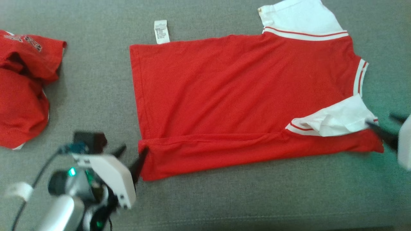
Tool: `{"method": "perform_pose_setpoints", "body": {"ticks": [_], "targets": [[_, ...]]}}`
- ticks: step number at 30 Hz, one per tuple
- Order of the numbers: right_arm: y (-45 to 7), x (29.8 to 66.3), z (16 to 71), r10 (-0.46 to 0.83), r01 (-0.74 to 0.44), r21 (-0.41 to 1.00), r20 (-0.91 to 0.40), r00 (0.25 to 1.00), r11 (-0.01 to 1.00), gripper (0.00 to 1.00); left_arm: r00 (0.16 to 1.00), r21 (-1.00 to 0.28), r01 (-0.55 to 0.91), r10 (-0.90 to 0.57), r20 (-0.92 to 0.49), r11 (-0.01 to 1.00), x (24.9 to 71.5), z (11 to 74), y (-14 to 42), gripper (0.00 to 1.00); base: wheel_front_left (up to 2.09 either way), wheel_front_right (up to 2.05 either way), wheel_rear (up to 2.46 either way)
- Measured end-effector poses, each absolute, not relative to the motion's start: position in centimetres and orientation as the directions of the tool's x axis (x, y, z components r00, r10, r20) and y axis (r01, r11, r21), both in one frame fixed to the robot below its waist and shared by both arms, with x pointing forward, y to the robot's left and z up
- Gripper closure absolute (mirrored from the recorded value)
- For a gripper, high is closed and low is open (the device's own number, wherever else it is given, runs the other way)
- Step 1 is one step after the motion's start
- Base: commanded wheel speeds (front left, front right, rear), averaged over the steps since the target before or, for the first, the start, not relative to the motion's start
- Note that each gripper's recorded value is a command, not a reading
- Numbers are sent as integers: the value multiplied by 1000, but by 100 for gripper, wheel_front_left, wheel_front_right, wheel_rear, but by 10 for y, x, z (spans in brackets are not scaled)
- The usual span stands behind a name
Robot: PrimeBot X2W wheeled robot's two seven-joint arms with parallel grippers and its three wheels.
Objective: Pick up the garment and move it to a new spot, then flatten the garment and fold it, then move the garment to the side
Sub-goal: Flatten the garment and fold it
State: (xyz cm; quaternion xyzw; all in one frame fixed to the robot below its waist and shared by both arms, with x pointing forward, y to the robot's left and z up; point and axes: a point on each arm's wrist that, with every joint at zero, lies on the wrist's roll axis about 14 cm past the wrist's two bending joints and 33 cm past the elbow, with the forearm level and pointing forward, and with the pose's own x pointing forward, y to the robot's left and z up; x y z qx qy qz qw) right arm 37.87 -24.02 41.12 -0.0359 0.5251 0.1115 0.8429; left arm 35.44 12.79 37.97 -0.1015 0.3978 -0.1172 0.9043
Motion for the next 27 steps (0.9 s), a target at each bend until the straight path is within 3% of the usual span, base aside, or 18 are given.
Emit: {"method": "perform_pose_setpoints", "body": {"ticks": [6,9,17,27], "targets": [[-229,467,462,160,-259,-12,-758,633,966,0,763,-201,191,-274,-585,961,421,412,129,0,0,0,0],[-221,514,470,139,-258,-64,-705,695,964,0,799,-168,205,-264,-541,964,465,422,124,0,0,0,0],[-191,588,412,110,-244,-86,-719,686,966,0,757,-122,222,-250,-604,967,511,391,118,0,0,0,0],[-179,632,366,96,-189,-45,-733,673,981,0,734,-86,218,-222,-642,972,526,370,130,0,0,0,0]]}}
